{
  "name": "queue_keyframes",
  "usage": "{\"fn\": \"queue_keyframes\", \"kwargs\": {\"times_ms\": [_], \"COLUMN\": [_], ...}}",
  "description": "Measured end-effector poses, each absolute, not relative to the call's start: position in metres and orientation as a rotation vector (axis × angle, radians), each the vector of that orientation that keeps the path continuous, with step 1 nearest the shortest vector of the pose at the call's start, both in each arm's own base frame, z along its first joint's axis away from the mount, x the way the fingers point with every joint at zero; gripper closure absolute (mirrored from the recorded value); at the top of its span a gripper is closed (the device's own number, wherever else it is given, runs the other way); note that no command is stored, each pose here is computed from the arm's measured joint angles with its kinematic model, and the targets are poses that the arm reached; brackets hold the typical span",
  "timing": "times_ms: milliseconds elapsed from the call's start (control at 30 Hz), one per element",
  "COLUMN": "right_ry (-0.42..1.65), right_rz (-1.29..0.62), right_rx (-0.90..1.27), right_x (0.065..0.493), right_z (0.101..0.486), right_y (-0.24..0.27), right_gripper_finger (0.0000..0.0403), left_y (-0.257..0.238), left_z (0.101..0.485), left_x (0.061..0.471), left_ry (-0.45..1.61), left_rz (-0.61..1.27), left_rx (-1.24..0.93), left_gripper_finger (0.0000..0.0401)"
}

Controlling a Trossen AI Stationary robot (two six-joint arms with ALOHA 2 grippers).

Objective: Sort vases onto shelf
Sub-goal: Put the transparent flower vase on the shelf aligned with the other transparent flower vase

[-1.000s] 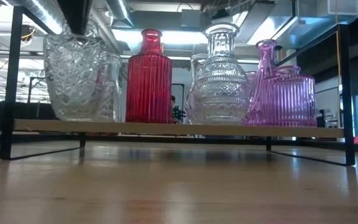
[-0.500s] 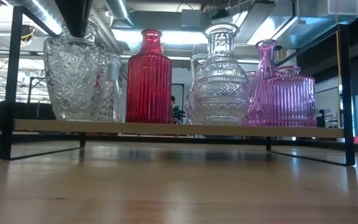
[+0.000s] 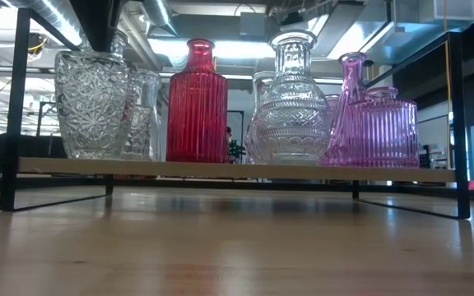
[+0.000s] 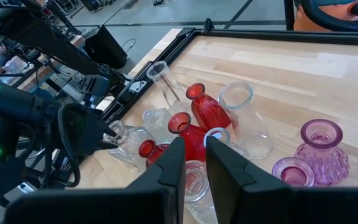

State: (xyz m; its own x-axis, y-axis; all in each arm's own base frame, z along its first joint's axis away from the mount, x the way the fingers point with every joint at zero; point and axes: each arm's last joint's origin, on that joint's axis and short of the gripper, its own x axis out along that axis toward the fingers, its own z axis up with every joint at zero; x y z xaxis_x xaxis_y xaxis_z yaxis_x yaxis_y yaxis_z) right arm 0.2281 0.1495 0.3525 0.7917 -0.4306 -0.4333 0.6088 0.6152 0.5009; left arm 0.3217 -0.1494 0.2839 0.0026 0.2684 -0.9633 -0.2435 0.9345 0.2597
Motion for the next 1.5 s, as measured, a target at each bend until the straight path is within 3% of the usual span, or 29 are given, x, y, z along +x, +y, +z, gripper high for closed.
{"fn": "queue_keyframes", "kwargs": {"times_ms": [1500], "right_ry": [0.271], "right_rz": [-0.593], "right_rx": [0.691], "right_x": [0.230], "right_z": [0.354], "right_y": [0.151], "right_gripper_finger": [0.0350], "left_y": [-0.143], "left_z": [0.306], "left_x": [0.313], "left_ry": [1.453], "left_rz": [0.408], "left_rx": [-0.045], "left_gripper_finger": [0.0340]}}
